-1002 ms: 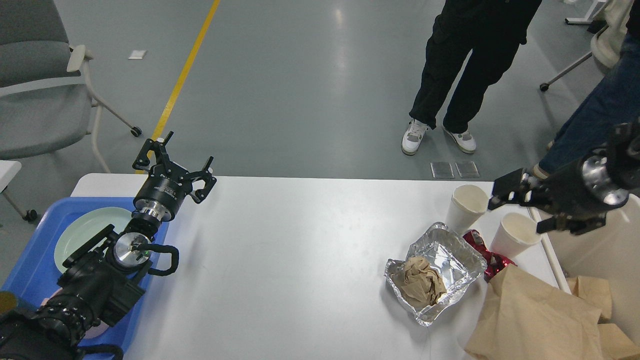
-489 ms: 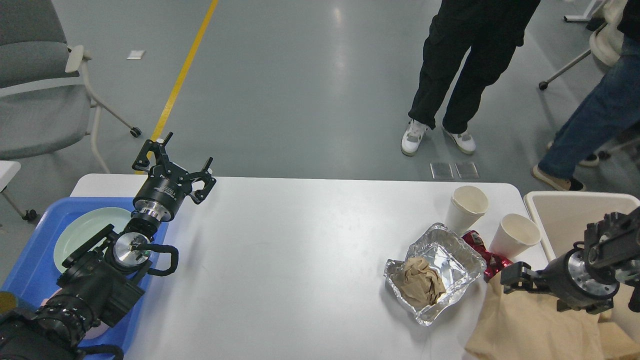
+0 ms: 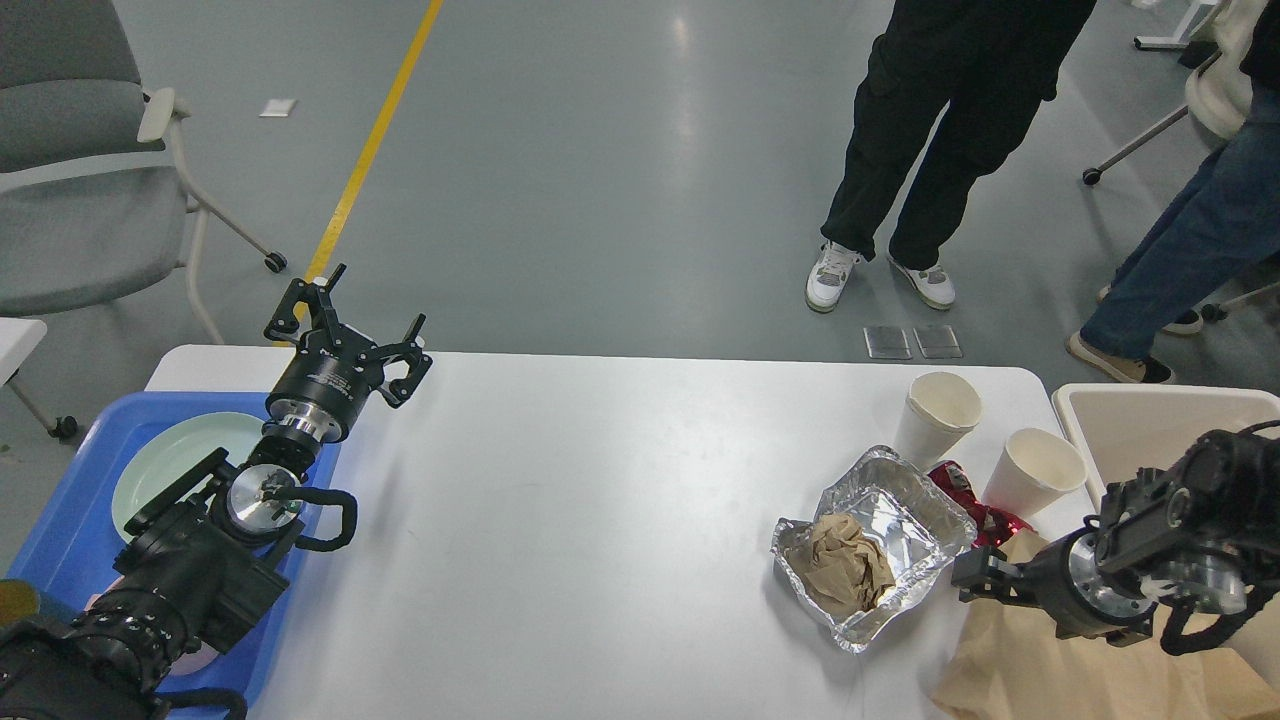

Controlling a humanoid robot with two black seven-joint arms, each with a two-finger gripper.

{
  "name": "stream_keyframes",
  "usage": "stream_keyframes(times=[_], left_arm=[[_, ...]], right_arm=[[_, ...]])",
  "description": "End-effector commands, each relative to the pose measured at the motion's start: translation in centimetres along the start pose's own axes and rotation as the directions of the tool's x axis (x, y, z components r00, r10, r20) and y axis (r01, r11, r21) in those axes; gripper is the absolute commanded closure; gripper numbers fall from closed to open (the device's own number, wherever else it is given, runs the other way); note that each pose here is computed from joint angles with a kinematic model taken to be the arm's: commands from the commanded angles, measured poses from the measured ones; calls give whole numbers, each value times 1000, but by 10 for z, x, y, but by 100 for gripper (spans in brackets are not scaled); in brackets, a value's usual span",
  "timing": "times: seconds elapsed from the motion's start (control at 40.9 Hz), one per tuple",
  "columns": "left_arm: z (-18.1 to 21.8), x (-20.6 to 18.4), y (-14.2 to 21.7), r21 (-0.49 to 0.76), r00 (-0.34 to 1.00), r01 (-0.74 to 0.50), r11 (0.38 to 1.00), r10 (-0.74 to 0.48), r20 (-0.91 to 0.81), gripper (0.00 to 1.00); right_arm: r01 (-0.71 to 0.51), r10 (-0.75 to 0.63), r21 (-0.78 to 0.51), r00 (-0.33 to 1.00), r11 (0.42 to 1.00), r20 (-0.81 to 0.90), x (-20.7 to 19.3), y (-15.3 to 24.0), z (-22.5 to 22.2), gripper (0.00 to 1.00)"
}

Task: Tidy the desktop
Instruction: 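Push the paper bag down into the white bin with the right gripper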

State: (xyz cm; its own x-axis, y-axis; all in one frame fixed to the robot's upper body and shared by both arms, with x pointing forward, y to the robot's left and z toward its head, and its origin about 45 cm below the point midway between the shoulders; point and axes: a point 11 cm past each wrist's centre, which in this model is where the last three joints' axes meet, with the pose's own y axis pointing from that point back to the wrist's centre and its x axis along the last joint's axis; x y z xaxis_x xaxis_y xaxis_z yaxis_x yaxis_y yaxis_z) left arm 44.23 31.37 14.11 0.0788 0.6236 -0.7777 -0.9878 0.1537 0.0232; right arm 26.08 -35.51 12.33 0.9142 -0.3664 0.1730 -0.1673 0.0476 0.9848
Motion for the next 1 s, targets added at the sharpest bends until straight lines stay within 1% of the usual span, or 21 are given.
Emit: stream_keyframes(times=[0.0,0.098,0.122,0.147,0.171,0.22,0.244,0.342,0.391,0.415,0.587,0.758,0.88,0.978], left_arm=[[0,0,0,-1,1000,-1,1000,1,-1,3],[0,0,0,0,1000,1,1000,-1,0,3],[0,0,0,0,1000,1,1000,-1,0,3],[0,0,0,2,1000,1,1000,-1,0,3],[0,0,0,0,1000,1,1000,-1,0,3],[0,0,0,2,1000,1,1000,-1,0,3],[0,0,0,2,1000,1,1000,-1,0,3],[0,0,0,2,1000,1,1000,-1,0,3],[0,0,0,0,1000,1,1000,-1,0,3],[0,1,1,2,1000,-2,1000,2,0,3],[0,0,0,2,1000,1,1000,-1,0,3],[0,0,0,1,1000,0,1000,0,0,3],[0,0,0,0,1000,1,1000,-1,0,3],[0,0,0,2,1000,1,1000,-1,0,3]], right_arm=[[-42,41,-36,999,998,-11,-7,-31,10,0],[-55,55,-53,998,997,-9,-18,-46,16,1],[-56,55,-55,998,997,-14,-20,-48,16,4],[-57,56,-58,998,997,-19,-24,-52,17,8],[-60,59,-59,998,996,-26,-26,-55,17,16],[-68,66,-65,997,996,-34,-30,-61,19,39],[-72,69,-67,997,995,-39,-32,-63,20,48],[-73,70,-72,996,995,-46,-34,-66,22,80],[-71,68,-72,997,995,-43,-35,-66,22,88],[-66,63,-72,997,995,-44,-36,-66,22,100],[-89,87,-73,995,993,-40,-35,-64,24,100],[-74,72,-80,997,994,-25,-37,-56,31,100],[-95,96,-82,995,992,14,-20,-33,39,100],[-112,115,-69,993,991,27,-4,-4,45,100]])
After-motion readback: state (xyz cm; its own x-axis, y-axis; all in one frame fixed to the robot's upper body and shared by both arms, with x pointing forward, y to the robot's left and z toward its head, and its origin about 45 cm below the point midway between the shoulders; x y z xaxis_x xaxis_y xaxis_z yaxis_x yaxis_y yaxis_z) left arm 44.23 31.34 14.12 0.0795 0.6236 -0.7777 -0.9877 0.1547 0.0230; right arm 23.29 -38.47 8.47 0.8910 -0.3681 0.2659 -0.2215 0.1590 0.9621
